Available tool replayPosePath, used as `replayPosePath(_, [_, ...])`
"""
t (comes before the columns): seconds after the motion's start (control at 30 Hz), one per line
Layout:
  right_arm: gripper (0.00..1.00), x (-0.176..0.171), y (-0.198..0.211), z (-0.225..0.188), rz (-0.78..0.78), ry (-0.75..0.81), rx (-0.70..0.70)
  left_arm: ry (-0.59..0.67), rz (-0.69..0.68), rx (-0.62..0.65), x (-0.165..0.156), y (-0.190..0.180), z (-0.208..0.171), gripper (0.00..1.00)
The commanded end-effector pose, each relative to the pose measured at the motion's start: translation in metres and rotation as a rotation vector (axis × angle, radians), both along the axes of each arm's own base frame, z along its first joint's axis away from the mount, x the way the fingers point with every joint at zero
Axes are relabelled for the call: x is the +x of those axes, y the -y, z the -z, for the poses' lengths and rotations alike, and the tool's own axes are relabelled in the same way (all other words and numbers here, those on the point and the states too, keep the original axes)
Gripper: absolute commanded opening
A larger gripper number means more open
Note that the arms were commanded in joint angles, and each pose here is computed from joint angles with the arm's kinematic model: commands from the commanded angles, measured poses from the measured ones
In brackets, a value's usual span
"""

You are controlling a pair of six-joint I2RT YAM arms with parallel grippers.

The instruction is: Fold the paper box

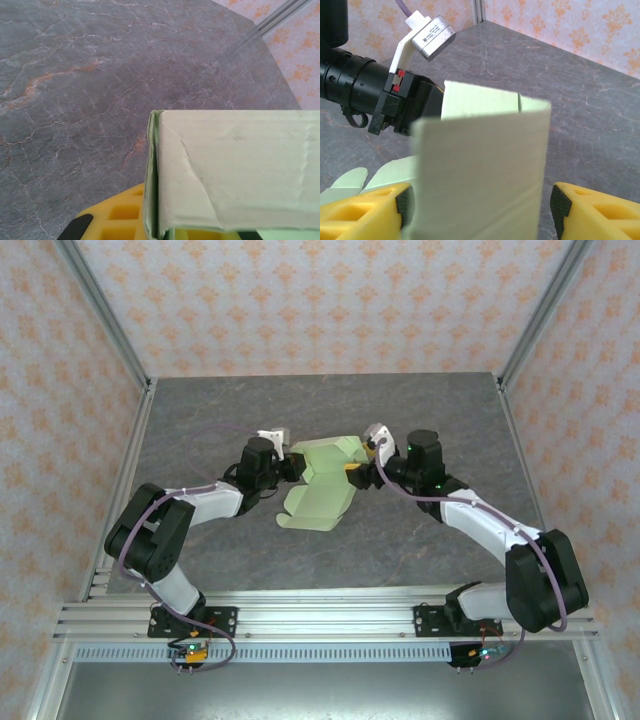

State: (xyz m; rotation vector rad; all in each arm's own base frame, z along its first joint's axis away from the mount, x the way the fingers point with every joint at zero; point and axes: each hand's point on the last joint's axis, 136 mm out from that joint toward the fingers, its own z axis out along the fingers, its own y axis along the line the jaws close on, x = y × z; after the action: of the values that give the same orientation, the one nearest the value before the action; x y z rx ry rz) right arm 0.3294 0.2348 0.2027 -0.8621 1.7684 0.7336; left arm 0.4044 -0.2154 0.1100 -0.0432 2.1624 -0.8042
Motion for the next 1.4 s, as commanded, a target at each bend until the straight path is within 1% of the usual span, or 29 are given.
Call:
replayPosePath(0.0, [0.75, -0.016, 0.004, -0.03, -0.07, -0.029, 0.115, 0.039, -0.007, -0.023, 0.011, 0.004, -0.023, 0.0])
replayPosePath(0.1, [0.78, -0.026, 0.014, -0.053, -0.099, -0.063, 0.196, 0.028, 0.001, -0.03, 0.013, 0.006, -0.022, 0.0])
replayPosePath(0.17, [0.74, -0.02, 0.026, -0.056, -0.051, -0.102, 0.225, 0.022, -0.003, -0.04, 0.014, 0.006, -0.02, 0.0])
replayPosePath(0.23, [0.71, -0.007, 0.043, -0.059, 0.033, -0.162, 0.288, 0.003, 0.003, -0.082, 0.014, 0.011, -0.02, 0.0])
replayPosePath(0.3, [0.71, -0.005, 0.052, -0.066, 0.041, -0.174, 0.349, -0.013, 0.021, -0.101, 0.013, 0.015, -0.019, 0.0])
replayPosePath(0.4, [0.72, -0.001, 0.057, -0.066, 0.045, -0.18, 0.36, -0.021, 0.022, -0.104, 0.011, 0.015, -0.015, 0.0])
replayPosePath(0.47, [0.73, 0.004, 0.059, -0.062, 0.057, -0.201, 0.363, -0.003, 0.028, -0.119, 0.01, 0.016, -0.016, 0.0])
replayPosePath(0.53, [0.7, 0.009, 0.058, -0.056, 0.055, -0.237, 0.358, 0.007, 0.05, -0.14, 0.01, 0.021, -0.019, 0.0])
replayPosePath(0.63, [0.62, 0.005, 0.044, -0.048, -0.053, -0.293, 0.346, -0.001, 0.061, -0.139, 0.01, 0.023, -0.018, 0.0])
replayPosePath(0.73, [0.62, -0.001, 0.028, -0.036, -0.092, -0.32, 0.289, -0.008, 0.057, -0.148, 0.012, 0.024, -0.017, 0.0])
replayPosePath(0.83, [0.64, -0.006, 0.017, -0.029, -0.104, -0.323, 0.267, -0.022, 0.07, -0.155, 0.014, 0.028, -0.016, 0.0])
replayPosePath(1.03, [0.62, 0.003, 0.008, -0.011, -0.049, -0.3, 0.206, -0.032, 0.056, -0.152, 0.016, 0.027, -0.014, 0.0])
replayPosePath(1.2, [0.48, 0.013, 0.007, 0.002, 0.009, -0.246, 0.138, -0.03, 0.028, -0.13, 0.016, 0.023, -0.013, 0.0])
replayPosePath(1.27, [0.49, 0.013, 0.004, 0.004, 0.013, -0.235, 0.122, -0.037, 0.024, -0.112, 0.016, 0.021, -0.01, 0.0])
replayPosePath(1.37, [0.55, 0.014, 0.001, 0.01, 0.038, -0.211, 0.085, -0.045, 0.018, -0.094, 0.015, 0.021, -0.007, 0.0])
